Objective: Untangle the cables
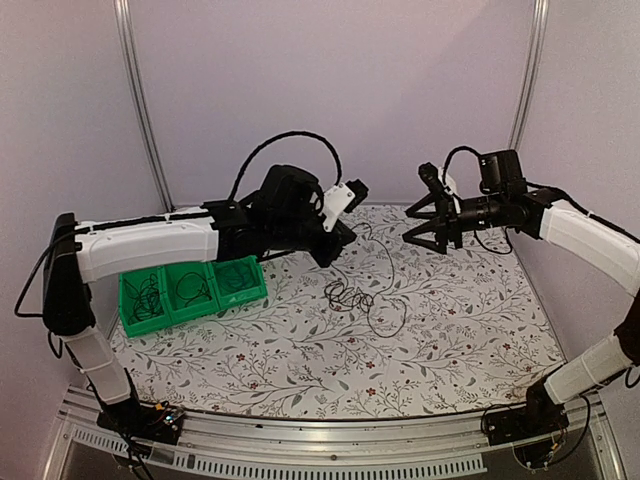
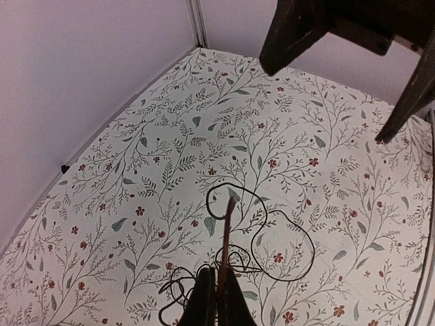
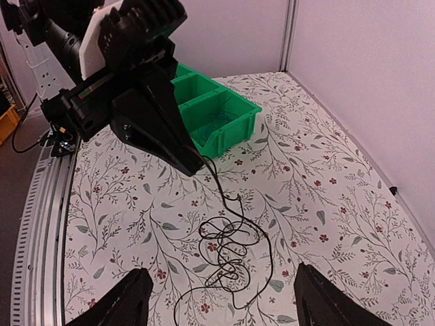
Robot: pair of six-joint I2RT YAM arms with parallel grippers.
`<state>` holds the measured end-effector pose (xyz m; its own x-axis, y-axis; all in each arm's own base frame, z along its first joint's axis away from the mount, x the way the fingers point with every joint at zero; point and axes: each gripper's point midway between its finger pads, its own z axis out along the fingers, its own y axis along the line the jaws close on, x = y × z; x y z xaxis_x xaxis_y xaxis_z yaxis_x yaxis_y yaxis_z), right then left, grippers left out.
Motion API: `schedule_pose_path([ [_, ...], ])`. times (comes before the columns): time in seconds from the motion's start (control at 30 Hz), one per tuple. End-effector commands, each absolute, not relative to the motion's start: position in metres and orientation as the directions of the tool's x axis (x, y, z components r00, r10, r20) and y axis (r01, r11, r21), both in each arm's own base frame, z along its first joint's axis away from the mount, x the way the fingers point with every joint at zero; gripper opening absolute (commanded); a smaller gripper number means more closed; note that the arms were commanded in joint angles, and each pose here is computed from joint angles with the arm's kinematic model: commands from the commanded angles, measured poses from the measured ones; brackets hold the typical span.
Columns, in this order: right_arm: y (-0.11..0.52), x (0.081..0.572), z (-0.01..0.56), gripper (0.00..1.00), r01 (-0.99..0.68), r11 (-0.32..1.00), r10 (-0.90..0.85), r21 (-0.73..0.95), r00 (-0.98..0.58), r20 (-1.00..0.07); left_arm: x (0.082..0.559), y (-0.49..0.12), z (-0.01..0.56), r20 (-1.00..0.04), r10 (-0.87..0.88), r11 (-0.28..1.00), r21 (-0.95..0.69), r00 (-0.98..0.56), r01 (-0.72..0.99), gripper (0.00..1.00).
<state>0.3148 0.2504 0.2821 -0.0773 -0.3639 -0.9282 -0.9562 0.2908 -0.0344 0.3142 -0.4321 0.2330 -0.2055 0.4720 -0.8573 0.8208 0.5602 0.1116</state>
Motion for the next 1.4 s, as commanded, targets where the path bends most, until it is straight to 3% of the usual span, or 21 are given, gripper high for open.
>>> schedule_pose_path([
  [0.0, 0.291, 0.299, 0.294, 0.76, -0.984, 0.160, -0.337, -0.083, 0.024, -0.941, 0.298, -0.440, 0.295, -0.932, 0.358, 0.526, 0.148, -0.060, 0.837, 0.00],
  [0.17, 0.316, 0.311, 0.295, 0.73, -0.987, 0.153, -0.316, -0.055, 0.004, -0.949, 0.292, -0.441, 0.305, -0.941, 0.338, 0.506, 0.162, -0.022, 0.847, 0.00],
  [0.57, 0.336, 0.315, 0.309, 0.42, -0.994, 0.112, -0.274, -0.012, -0.020, -0.961, 0.289, -0.445, 0.302, -0.942, 0.336, 0.483, 0.174, 0.002, 0.858, 0.00],
  [0.63, 0.339, 0.311, 0.309, 0.35, -0.995, 0.096, -0.279, -0.013, -0.014, -0.960, 0.290, -0.446, 0.301, -0.941, 0.338, 0.483, 0.179, 0.006, 0.857, 0.00],
  [0.77, 0.338, 0.310, 0.312, 0.02, -0.994, 0.106, -0.285, -0.015, -0.016, -0.958, 0.291, -0.446, 0.294, -0.939, 0.343, 0.487, 0.179, 0.002, 0.855, 0.00],
  [0.8, 0.337, 0.310, 0.315, 0.00, -0.994, 0.109, -0.285, -0.019, -0.013, -0.958, 0.291, -0.445, 0.288, -0.936, 0.351, 0.489, 0.176, -0.008, 0.854, 0.00],
  [0.83, 0.336, 0.309, 0.319, 0.00, -0.994, 0.107, -0.282, -0.024, -0.007, -0.959, 0.293, -0.446, 0.289, -0.942, 0.335, 0.494, 0.172, -0.004, 0.852, 0.04],
  [0.93, 0.334, 0.302, 0.340, 0.00, -0.994, 0.103, -0.262, -0.037, 0.009, -0.965, 0.306, -0.440, 0.280, -0.952, 0.305, 0.571, 0.168, -0.018, 0.804, 0.31],
  [1.0, 0.331, 0.297, 0.354, 0.00, -0.994, 0.102, -0.249, -0.047, 0.020, -0.968, 0.309, -0.440, 0.275, -0.962, 0.272, 0.584, 0.162, -0.004, 0.795, 0.38],
  [1.1, 0.328, 0.291, 0.369, 0.00, -0.994, 0.099, -0.245, -0.050, 0.024, -0.969, 0.320, -0.447, 0.267, -0.970, 0.245, 0.588, 0.146, -0.002, 0.796, 0.39],
  [1.37, 0.321, 0.287, 0.424, 0.00, -0.984, 0.141, -0.196, -0.105, 0.076, -0.978, 0.339, -0.456, 0.248, -0.979, 0.201, 0.579, 0.093, -0.031, 0.810, 0.26],
])
